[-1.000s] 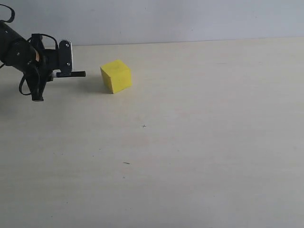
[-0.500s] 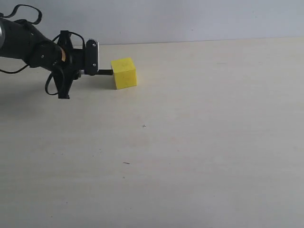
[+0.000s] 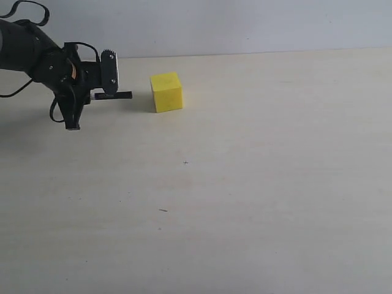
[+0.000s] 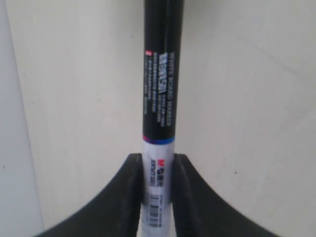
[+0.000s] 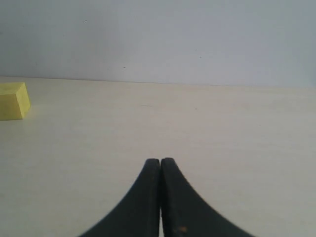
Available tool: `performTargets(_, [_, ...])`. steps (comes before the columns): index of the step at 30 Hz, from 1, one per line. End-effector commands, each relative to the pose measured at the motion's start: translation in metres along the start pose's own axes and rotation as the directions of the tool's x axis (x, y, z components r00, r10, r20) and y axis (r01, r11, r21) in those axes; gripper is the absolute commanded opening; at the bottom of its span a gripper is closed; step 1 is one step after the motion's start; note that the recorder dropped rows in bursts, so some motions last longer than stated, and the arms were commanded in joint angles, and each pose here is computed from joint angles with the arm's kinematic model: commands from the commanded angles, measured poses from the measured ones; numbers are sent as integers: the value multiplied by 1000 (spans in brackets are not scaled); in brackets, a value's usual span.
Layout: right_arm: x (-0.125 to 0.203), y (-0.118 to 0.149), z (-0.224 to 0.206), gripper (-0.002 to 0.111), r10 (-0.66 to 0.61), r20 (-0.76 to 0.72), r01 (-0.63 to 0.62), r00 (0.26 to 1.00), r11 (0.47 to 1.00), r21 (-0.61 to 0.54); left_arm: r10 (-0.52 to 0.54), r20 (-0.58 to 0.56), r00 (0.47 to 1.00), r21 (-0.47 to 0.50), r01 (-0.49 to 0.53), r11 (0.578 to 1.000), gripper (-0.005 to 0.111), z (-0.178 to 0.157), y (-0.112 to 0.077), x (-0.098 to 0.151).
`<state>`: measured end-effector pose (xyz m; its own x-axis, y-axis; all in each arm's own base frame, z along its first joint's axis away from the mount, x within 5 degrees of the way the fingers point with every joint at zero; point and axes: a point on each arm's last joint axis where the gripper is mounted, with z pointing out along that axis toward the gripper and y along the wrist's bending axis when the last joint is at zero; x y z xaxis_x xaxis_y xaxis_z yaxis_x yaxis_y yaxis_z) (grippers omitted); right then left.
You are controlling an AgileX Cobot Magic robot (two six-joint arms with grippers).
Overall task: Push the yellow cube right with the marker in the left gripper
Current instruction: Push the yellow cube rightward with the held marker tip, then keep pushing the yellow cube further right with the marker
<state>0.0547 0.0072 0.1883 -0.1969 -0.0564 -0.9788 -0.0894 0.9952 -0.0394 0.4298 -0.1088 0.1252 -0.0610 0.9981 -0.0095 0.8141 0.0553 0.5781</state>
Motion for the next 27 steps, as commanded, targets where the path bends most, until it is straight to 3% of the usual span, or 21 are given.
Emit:
performTargets(1, [1, 0, 0, 0, -6, 2, 6, 1000, 1000, 2, -16, 71, 997, -42, 19, 999, 0, 2, 1, -16])
performTargets(5, [1, 0, 0, 0, -6, 2, 6, 1000, 1000, 2, -1, 103, 995, -61, 7, 998, 0, 10, 4, -34])
performTargets(12, [1, 0, 0, 0, -6, 2, 6, 1000, 1000, 2, -81, 163, 983, -104, 98, 990, 0, 11, 19, -67])
performTargets(27, [1, 0, 0, 0, -6, 2, 6, 1000, 1000, 2, -132, -12, 991, -10, 132, 991, 0, 18, 16, -33])
